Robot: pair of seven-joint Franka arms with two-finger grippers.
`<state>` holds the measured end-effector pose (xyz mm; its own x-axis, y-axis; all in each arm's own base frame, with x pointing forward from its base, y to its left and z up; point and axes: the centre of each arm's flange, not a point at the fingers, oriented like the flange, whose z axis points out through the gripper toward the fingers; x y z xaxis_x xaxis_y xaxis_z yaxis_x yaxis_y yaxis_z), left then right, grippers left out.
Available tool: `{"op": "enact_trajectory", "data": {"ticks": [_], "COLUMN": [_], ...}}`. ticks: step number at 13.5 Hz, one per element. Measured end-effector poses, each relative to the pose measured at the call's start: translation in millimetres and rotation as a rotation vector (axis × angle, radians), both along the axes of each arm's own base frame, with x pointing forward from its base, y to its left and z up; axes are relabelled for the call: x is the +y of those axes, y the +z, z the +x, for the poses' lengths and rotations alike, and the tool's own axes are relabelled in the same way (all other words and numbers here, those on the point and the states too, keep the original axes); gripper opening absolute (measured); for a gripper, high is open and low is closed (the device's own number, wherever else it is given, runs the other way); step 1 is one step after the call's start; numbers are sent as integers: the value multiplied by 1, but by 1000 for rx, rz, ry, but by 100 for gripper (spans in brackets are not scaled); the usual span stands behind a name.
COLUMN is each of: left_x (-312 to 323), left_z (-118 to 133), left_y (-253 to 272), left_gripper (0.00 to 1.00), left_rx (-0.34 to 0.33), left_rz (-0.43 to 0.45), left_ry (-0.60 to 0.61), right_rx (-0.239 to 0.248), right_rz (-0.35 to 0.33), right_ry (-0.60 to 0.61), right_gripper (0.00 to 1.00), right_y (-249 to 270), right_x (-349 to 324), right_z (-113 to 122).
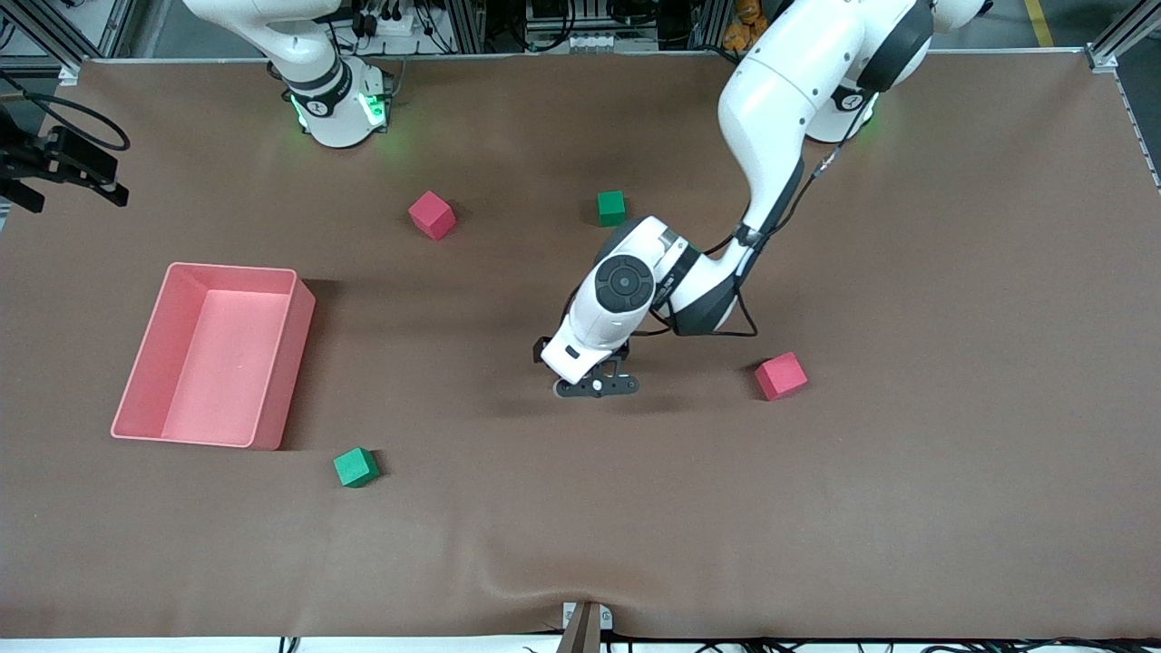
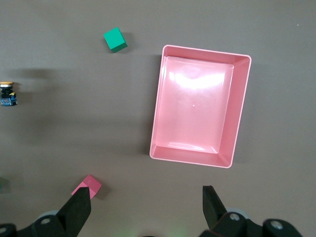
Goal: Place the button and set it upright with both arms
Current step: 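Retract the right gripper while the left gripper reaches down to the button, then grasp the button's blue base with the left gripper and lift it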
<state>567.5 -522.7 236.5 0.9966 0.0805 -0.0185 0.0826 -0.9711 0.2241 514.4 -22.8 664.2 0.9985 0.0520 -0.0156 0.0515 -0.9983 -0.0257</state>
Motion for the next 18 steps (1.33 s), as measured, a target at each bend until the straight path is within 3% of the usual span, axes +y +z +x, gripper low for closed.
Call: {"op": "enact_trajectory", "data": {"ticks": [4,9,11,12,13,18], "left_x": [-2,-10,-11,-10,-10,-9], "left_z": [3,-6,-8,-9,-9,-10], "left_y": [-16,-36,-38,-39,-39,-40], "left_gripper": [100,100,94,80,77,75], "left_rx": [-36,-32,-21,-14,-10,-4], "left_rz": [-25,-23,-14,-8,-4,1], "left_ry": [12,2,-2,-3,-4,-6], "right_rx": [11,-6,-11,-4,14,89], "right_rz": [0,-4,-5,-4,-4,-5], "right_ry": [-27,-11,-10,-10,-10,-14], "right_gripper": [100,100,100,100,100,100], "right_y": [-1,6,8,6,1,-36], "right_x": [-14,-5,-4,-4,-4,-6], "right_z": [-2,3,7,8,10,32]}}
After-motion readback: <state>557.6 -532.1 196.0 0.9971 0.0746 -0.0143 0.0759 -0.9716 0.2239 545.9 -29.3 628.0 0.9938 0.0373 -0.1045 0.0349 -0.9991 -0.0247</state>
